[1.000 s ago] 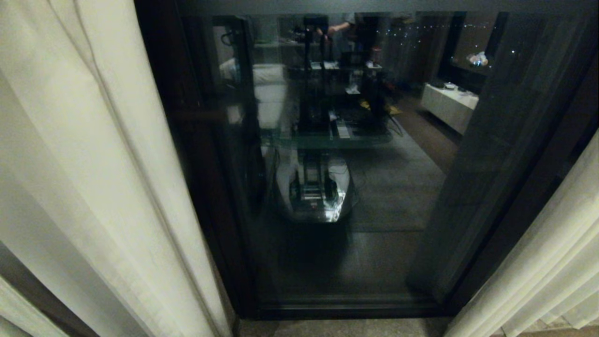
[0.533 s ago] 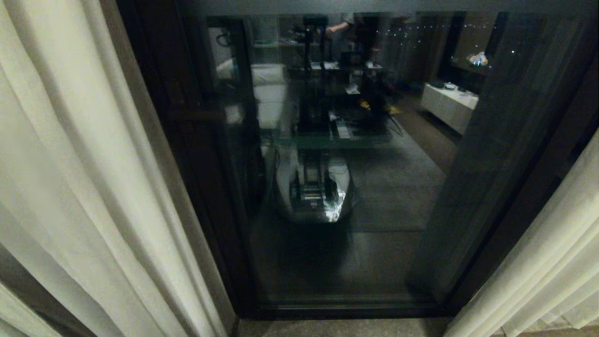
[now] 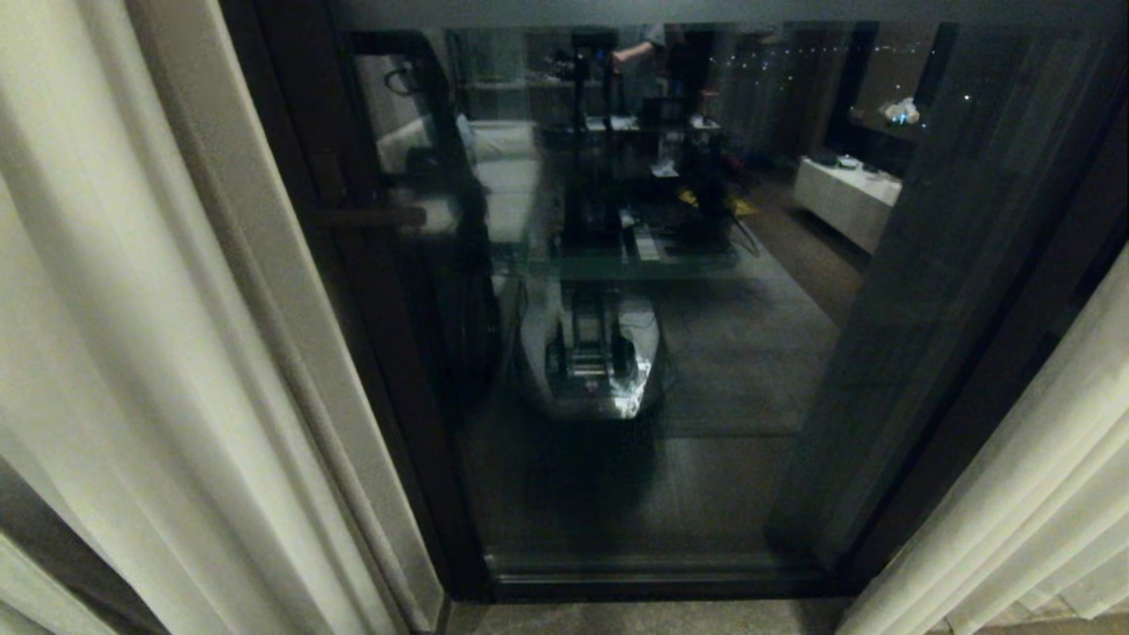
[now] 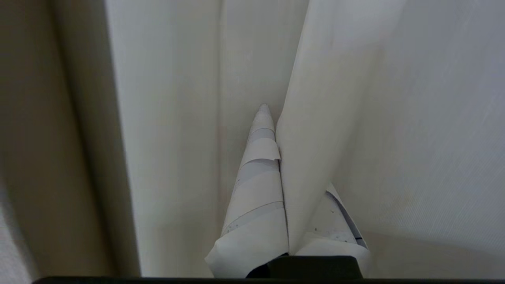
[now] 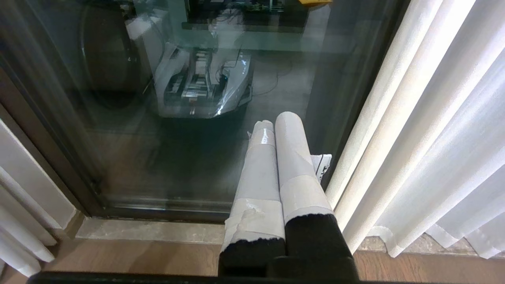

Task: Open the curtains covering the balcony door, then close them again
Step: Pull the inner curtains open on both sides

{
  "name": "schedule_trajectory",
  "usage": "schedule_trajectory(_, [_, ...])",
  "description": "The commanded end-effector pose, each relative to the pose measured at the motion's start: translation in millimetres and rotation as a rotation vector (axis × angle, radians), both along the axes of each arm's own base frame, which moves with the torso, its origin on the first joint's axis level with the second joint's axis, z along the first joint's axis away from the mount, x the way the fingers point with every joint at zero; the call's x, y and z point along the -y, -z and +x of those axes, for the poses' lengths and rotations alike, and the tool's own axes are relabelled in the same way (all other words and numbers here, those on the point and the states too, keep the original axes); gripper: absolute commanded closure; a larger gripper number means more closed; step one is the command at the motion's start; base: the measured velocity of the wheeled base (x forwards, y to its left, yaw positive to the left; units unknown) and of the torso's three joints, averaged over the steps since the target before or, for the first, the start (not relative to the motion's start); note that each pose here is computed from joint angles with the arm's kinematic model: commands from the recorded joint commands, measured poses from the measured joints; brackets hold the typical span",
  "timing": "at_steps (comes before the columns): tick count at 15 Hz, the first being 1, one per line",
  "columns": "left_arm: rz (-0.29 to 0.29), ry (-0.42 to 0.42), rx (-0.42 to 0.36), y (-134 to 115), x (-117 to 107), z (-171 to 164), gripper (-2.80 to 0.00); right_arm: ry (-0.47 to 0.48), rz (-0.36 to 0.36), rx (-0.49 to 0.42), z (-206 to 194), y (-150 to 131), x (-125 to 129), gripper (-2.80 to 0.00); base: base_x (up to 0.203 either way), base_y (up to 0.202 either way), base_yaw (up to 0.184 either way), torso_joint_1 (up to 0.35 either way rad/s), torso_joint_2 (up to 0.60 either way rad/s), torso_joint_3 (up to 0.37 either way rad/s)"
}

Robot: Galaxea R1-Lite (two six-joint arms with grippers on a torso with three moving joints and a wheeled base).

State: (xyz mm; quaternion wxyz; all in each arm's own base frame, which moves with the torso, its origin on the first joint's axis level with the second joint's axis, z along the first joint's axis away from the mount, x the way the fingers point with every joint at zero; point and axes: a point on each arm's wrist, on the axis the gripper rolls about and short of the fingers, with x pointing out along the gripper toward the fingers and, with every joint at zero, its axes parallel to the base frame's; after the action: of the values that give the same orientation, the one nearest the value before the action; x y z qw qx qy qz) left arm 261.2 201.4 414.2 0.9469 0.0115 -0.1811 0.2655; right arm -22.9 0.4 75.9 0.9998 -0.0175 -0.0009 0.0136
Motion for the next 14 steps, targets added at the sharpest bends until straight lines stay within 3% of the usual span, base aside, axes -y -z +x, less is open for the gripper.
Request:
schedule_trajectory(1, [-0.022,-0.023,-0.031,15.4,-25.5,11.3,0.00,0.000,0.000,-0.002,0.1,0.0,0.0,0.00,0.000,0.000,0.000,0.000,0.00,0.000])
schedule_trajectory(11, [-0.061,-0.144,-0.072,43.7,-97.0,-1.8,0.00,0.000,0.000,-0.001,0.1,0.0,0.0,0.00,0.000,0.000,0.000,0.000,0.00,0.000])
schedule_trajectory(14, [-0.065,-0.163,-0.075,45.4,-103.3,-6.8,0.00,0.000,0.000,-0.001,0.1,0.0,0.0,0.00,0.000,0.000,0.000,0.000,0.00,0.000])
